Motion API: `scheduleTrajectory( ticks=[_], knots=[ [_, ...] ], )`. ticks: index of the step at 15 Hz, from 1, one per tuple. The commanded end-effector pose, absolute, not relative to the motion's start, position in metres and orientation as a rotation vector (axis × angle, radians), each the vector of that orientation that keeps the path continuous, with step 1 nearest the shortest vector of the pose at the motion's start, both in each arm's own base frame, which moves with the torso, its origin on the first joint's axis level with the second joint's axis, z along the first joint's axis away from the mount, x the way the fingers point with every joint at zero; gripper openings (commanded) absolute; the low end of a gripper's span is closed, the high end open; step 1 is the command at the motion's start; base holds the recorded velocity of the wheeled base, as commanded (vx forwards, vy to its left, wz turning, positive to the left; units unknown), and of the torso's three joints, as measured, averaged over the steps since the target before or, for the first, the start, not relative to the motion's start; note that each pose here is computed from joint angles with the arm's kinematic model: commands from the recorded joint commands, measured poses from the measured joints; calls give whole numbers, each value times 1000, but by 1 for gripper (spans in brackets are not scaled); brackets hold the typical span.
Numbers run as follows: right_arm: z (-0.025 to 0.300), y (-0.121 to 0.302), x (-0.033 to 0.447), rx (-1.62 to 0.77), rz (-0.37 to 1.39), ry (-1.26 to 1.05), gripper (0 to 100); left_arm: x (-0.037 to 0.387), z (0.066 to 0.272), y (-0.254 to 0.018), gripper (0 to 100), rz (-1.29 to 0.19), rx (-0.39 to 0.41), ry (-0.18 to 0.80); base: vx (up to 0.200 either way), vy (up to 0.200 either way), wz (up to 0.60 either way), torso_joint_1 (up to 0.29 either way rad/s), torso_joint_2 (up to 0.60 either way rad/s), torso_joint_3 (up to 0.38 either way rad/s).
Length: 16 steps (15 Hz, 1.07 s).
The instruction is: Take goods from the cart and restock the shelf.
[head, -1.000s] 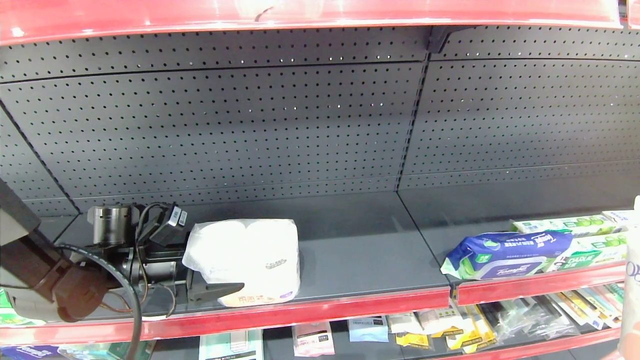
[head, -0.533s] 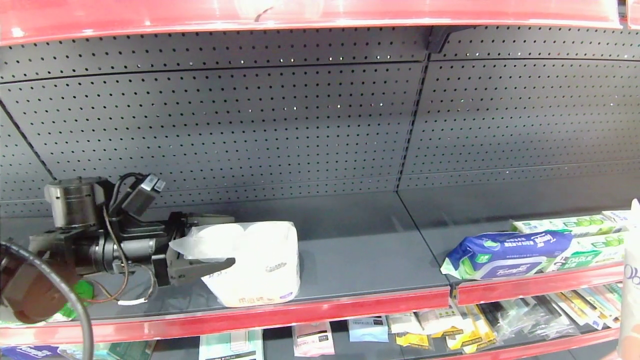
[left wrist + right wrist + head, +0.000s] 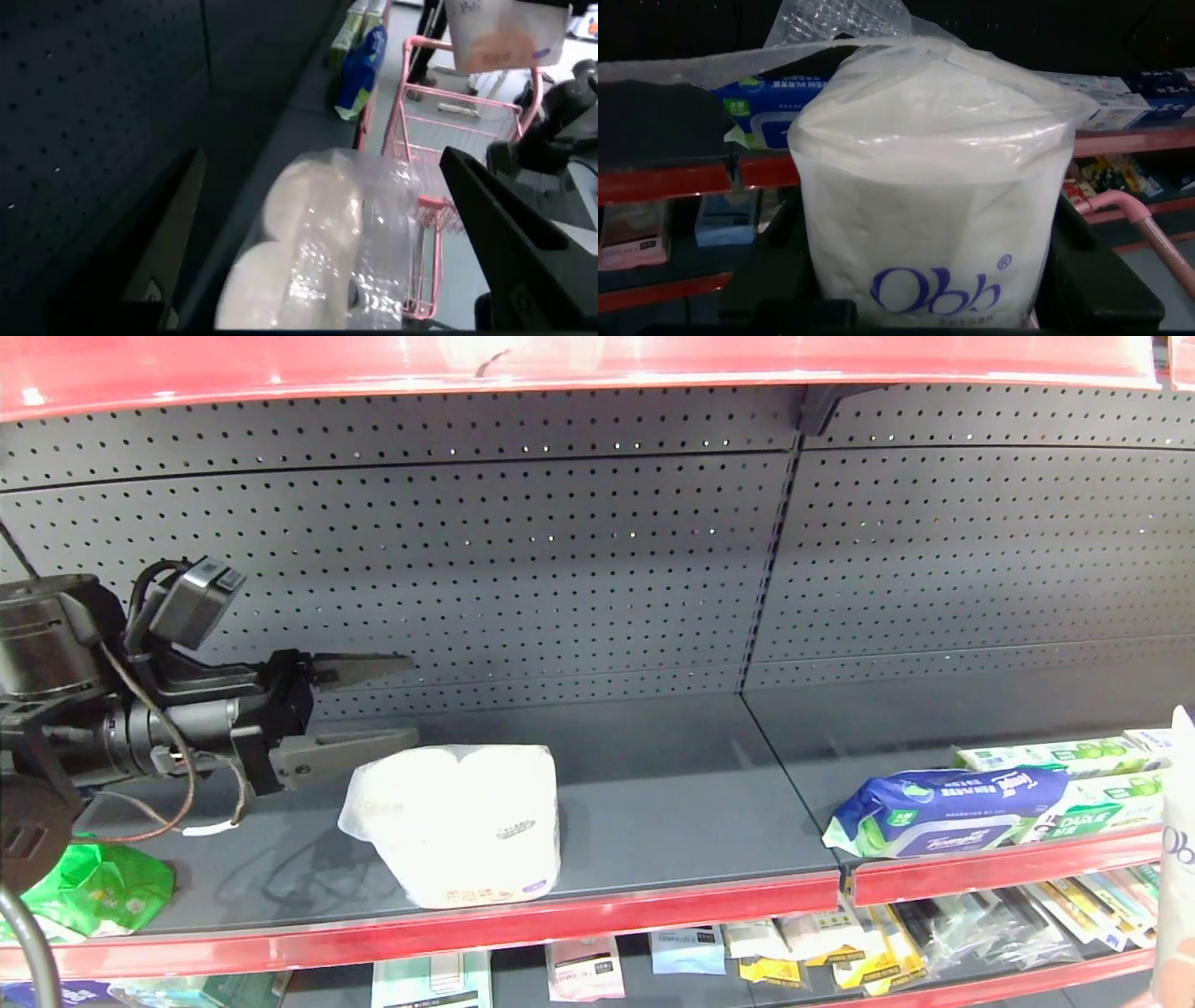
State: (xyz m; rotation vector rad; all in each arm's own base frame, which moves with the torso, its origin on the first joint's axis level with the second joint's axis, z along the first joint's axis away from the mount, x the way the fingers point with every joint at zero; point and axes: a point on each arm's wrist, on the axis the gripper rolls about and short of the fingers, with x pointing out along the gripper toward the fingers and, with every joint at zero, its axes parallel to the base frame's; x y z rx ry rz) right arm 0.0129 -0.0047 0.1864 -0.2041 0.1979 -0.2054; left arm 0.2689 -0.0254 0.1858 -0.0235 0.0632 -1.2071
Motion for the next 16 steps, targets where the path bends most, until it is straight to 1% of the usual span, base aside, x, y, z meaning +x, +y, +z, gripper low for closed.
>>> scheduleTrajectory(
  ticks=[1, 3, 4, 7, 9, 10, 11, 12, 13, 14, 16],
  knots=[
    [187, -5, 13, -204, -206, 199, 0, 273, 194, -24, 100, -1100, 6, 34, 0, 0, 0, 0, 0, 0],
    [187, -5, 13, -205, -204, 199, 0, 276, 194, -22, 100, -933, 8, 40, 0, 0, 0, 0, 0, 0],
    [187, -5, 13, -204, -203, 198, 0, 278, 194, -19, 100, -759, 17, 45, 0, 0, 0, 0, 0, 0],
    [187, -5, 12, -204, -202, 194, 0, 286, 199, -8, 100, -154, 39, 41, 0, 0, 0, 0, 0, 0],
    [187, -5, 12, -204, -200, 190, 0, 285, 196, -4, 100, 16, 37, 57, 0, 0, 0, 0, 0, 0],
    [187, -4, 12, -204, -194, 191, 0, 266, 199, 2, 100, 59, 34, 62, 0, 0, 0, 0, 0, 0],
    [188, -4, 13, -204, -188, 191, 0, 244, 196, 5, 100, 66, 36, 95, 0, 0, 0, 0, 0, 0],
    [192, -4, 13, -205, -185, 185, 0, 211, 195, 5, 100, 56, 36, 128, 0, 0, 0, 0, 0, 0],
    [195, -4, 16, -204, -168, 186, 0, 176, 196, 7, 100, 35, 34, 157, 0, 0, 0, 0, 0, 0],
    [197, -4, 18, -203, -156, 188, 0, 155, 199, 7, 100, 8, 28, 166, 0, 0, 0, 0, 0, 0],
    [207, -2, 22, -199, -66, 176, 0, 75, 207, 2, 100, -90, 13, 221, 0, 0, 0, 0, 0, 0]
  ],
)
